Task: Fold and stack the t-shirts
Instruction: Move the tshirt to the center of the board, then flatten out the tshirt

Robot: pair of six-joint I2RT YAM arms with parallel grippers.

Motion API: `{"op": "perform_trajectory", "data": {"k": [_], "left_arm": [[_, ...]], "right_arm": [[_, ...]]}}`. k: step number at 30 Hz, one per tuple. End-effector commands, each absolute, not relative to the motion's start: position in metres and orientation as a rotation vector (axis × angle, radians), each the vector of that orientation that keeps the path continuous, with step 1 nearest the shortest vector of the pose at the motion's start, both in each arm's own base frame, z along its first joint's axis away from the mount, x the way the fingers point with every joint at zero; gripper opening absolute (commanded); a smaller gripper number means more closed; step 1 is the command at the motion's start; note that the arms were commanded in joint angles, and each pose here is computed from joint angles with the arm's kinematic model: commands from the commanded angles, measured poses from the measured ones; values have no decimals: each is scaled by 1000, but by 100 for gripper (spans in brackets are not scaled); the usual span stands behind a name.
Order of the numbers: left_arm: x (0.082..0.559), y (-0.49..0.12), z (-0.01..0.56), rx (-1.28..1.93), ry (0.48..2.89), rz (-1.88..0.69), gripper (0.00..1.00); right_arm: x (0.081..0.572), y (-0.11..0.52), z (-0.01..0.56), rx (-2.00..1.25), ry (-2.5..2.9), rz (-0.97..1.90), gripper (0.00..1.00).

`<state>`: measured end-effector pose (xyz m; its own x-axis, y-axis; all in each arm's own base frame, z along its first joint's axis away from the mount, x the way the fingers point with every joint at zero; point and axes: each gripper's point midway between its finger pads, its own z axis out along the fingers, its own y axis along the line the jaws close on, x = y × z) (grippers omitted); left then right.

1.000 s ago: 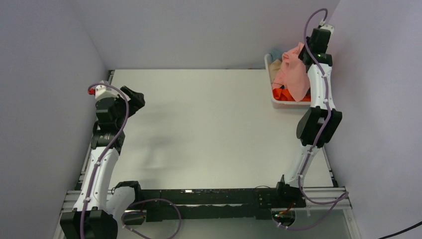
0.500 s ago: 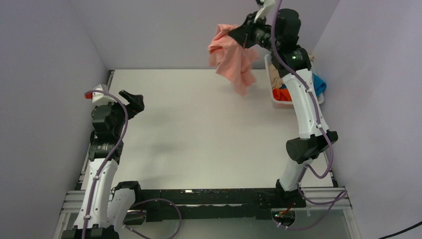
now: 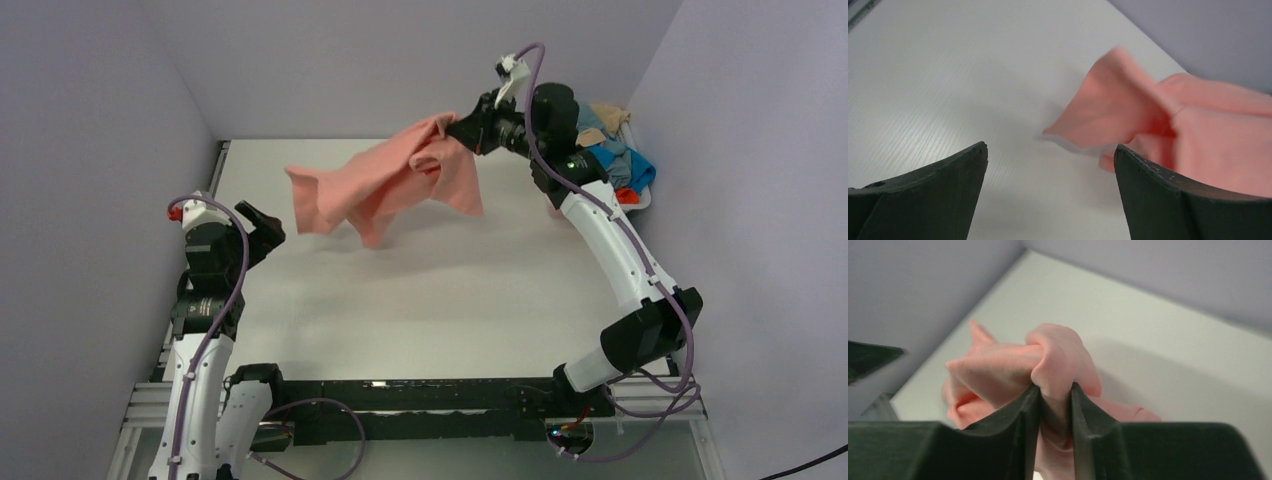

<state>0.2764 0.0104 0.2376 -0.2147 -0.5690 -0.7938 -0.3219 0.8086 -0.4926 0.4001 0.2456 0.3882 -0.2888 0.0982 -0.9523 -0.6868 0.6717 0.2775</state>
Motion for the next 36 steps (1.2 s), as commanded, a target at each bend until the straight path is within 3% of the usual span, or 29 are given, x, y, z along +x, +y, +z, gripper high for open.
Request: {"op": "perform_trajectory", "data": {"k": [1, 3, 4, 6, 10, 14, 20, 27, 36], "left_arm": [[262, 0, 214, -700, 1947, -293, 99], [258, -5, 196, -707, 2022, -303, 99], [256, -9, 187, -708, 2063, -321, 99], [256, -19, 174, -699, 2120, -374, 99], [267, -49, 161, -615, 2160, -572, 99], [276, -75, 150, -546, 2202, -687, 99], [288, -146, 133, -257, 2328, -746, 99], [342, -118, 114, -317, 2372, -442, 99], [381, -122, 66, -398, 2500, -536, 95]], "right_arm": [[424, 196, 272, -147, 2008, 650, 51], [426, 158, 227, -20, 2151, 477, 82], [424, 137, 213, 39, 2199, 371, 92], [417, 99, 200, 128, 2232, 149, 99], [389, 64, 192, 212, 2192, -16, 100], [360, 74, 180, 159, 2195, 100, 100], [334, 55, 150, 339, 2246, 62, 100], [346, 43, 120, 496, 2266, 170, 99], [363, 39, 87, 524, 2314, 117, 96]]}}
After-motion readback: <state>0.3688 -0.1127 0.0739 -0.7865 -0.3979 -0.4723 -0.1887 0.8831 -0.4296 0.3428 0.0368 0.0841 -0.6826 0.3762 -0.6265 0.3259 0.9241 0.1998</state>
